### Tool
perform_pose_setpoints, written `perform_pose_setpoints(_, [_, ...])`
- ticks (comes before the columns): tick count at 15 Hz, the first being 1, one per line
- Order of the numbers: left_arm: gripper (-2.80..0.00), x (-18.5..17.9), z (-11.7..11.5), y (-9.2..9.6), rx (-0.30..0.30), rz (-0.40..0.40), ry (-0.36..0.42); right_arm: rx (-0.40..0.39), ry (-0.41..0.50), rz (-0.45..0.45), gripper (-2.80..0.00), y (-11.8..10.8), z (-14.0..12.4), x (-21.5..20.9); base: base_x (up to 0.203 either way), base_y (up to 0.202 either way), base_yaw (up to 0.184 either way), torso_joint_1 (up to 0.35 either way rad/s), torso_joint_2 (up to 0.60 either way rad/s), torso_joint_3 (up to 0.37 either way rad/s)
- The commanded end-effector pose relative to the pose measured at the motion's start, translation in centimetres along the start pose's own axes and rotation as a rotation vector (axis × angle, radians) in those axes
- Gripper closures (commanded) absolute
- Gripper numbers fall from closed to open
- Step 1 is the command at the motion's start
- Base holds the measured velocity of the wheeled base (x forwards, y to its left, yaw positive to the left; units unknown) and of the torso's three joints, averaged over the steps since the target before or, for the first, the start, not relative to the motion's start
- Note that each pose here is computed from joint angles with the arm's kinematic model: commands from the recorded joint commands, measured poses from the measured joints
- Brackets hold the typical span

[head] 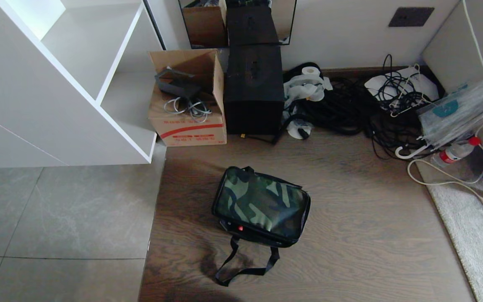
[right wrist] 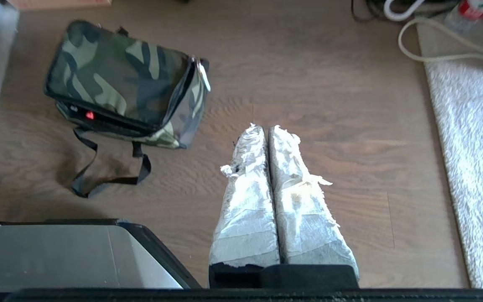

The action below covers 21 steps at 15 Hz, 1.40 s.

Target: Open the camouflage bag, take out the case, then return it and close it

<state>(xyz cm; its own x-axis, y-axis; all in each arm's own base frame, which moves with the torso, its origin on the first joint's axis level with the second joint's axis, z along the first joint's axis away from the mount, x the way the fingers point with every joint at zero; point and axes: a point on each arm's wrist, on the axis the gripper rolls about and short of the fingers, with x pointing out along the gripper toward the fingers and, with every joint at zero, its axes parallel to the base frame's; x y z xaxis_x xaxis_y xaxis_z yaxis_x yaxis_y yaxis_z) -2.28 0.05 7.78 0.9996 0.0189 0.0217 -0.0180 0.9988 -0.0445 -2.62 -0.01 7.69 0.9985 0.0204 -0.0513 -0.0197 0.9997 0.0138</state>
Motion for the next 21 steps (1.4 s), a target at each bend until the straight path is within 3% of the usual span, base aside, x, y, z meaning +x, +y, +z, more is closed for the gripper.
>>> perform_pose_setpoints(1, [0.0,0.06,-0.25,0.01,0.0,0.001,0.008,0.0,0.003,0.001,0.0,0.0,0.0,0.01,0.0,0.0,0.0,-0.002,0.0,0.199])
perform_pose_setpoints(21, [0.0,0.06,-0.25,0.01,0.0,0.001,0.008,0.0,0.004,0.001,0.0,0.0,0.0,0.02,0.0,0.0,0.0,0.002,0.0,0.203])
